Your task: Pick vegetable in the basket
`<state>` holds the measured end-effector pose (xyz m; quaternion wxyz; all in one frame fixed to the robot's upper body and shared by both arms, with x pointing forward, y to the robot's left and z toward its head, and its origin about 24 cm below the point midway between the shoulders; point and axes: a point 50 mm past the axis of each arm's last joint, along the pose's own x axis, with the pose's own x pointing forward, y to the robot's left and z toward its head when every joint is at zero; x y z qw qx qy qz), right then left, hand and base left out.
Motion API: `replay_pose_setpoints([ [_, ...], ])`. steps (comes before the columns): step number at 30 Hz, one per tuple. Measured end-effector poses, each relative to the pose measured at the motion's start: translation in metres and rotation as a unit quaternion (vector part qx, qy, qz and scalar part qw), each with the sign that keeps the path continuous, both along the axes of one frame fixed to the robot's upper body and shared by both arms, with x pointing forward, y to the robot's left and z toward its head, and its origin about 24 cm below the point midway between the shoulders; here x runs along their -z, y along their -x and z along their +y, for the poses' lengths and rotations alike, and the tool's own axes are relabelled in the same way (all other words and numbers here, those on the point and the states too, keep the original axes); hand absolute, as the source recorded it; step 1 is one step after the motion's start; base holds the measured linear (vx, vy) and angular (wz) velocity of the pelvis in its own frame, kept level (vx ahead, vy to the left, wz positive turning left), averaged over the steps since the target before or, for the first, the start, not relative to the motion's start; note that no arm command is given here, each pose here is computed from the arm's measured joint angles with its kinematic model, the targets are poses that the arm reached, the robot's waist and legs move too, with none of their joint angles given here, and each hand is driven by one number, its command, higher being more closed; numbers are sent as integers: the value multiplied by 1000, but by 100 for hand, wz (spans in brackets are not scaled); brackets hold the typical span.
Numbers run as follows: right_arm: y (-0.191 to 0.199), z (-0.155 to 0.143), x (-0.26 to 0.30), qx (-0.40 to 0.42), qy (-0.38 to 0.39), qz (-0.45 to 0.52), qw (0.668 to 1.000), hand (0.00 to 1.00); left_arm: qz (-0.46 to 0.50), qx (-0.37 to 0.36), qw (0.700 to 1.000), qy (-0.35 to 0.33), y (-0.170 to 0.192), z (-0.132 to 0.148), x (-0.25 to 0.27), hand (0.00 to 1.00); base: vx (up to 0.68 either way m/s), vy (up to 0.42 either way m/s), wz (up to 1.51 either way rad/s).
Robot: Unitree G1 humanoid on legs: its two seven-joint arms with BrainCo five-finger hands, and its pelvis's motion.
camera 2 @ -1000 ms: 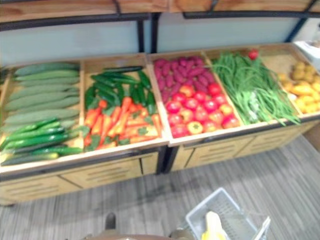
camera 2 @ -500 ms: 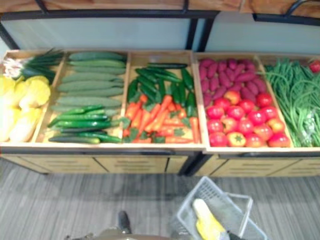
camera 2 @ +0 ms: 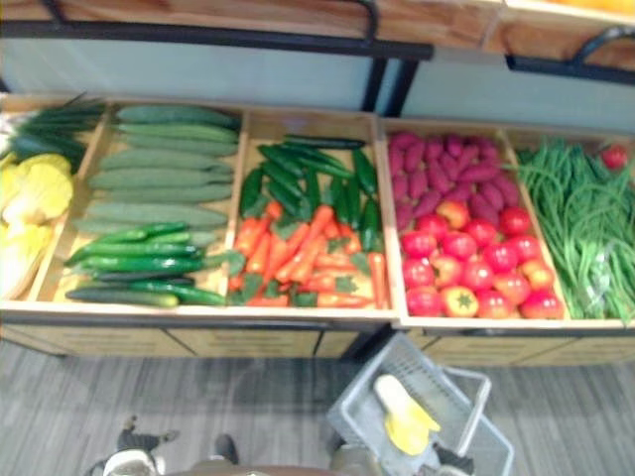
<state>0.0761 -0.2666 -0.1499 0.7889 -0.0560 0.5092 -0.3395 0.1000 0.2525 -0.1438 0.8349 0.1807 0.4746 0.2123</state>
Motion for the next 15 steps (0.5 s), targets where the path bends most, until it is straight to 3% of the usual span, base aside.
replay_pose_setpoints([
  [4,5,-10,-3,-4,6,2,1000,100,-26,126,992,-7,-15,-5,-9,0,58,-106,-7],
  [6,13,-20,-5,-6,16,7,1000,100,-34,235,971,-33,-22,3,-21,0,26,-6,-4],
  [9,17,-29,-8,-13,30,11,999,100,-24,327,942,-73,-23,23,-35,0,26,23,-8],
  [15,27,-46,-15,-27,56,21,998,100,-35,455,883,-106,-25,34,-61,0,36,25,-7],
])
